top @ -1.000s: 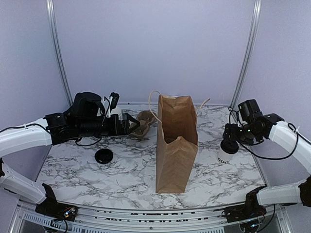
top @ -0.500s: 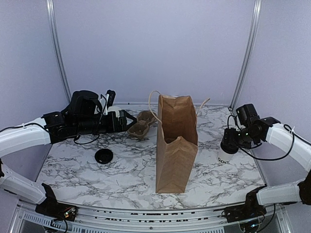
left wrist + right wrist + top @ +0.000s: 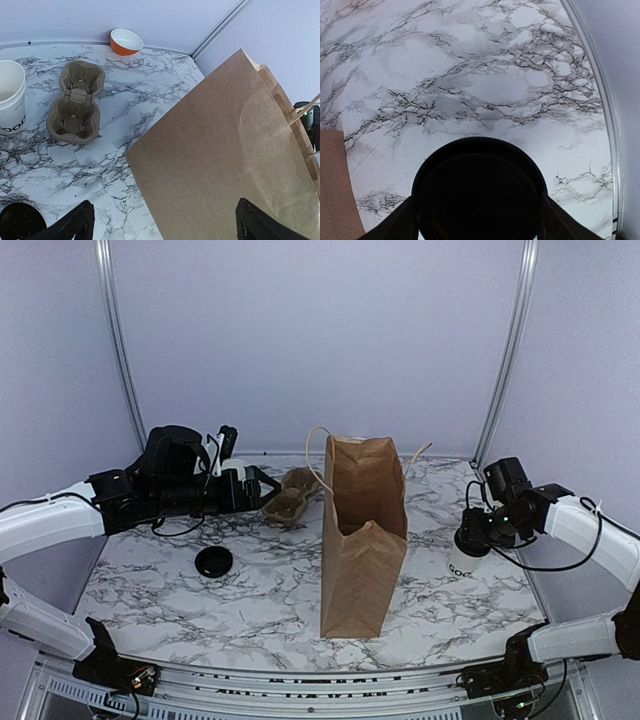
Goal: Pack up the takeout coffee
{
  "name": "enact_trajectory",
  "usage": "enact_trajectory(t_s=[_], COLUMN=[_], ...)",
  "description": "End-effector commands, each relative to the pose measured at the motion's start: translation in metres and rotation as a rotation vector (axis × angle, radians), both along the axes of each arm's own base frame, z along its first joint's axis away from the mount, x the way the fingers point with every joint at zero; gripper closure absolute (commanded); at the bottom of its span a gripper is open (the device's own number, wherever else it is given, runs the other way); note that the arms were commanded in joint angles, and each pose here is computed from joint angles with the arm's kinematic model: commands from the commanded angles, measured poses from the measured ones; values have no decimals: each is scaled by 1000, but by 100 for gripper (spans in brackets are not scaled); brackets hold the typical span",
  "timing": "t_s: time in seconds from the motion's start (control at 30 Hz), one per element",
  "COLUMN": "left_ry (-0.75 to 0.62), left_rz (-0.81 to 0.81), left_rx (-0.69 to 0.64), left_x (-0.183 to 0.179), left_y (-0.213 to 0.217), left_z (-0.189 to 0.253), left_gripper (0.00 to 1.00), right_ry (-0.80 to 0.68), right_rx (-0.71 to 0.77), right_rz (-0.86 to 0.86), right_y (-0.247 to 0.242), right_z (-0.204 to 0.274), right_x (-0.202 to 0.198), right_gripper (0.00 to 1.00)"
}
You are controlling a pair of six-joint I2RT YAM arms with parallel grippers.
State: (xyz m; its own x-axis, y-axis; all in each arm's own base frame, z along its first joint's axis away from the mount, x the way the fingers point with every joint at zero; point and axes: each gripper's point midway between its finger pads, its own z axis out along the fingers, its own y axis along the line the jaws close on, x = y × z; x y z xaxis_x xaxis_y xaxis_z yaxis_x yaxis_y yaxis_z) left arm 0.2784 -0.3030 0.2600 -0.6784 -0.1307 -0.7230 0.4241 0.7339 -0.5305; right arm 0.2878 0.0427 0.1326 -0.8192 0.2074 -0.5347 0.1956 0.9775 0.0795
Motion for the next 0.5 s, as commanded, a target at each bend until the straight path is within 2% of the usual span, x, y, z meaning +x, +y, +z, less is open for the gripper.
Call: enact_trajectory(t_s=[0.0, 0.17, 0.47], left_ry=[1, 11, 16], left_rz=[-6, -10, -14], left_rx=[-20, -27, -31], left_x=[3, 4, 4], left_y=[-4, -7, -8], left_z=[2, 1, 1], left_gripper=[1, 1, 1], right_ry=[-6, 3, 30], right_rx=[-15, -18, -30], right_rz=[-6, 3, 1], right_y=[-4, -4, -5], right_z=[0, -2, -7], right_x=[3, 1, -1], right_gripper=[26, 28, 26])
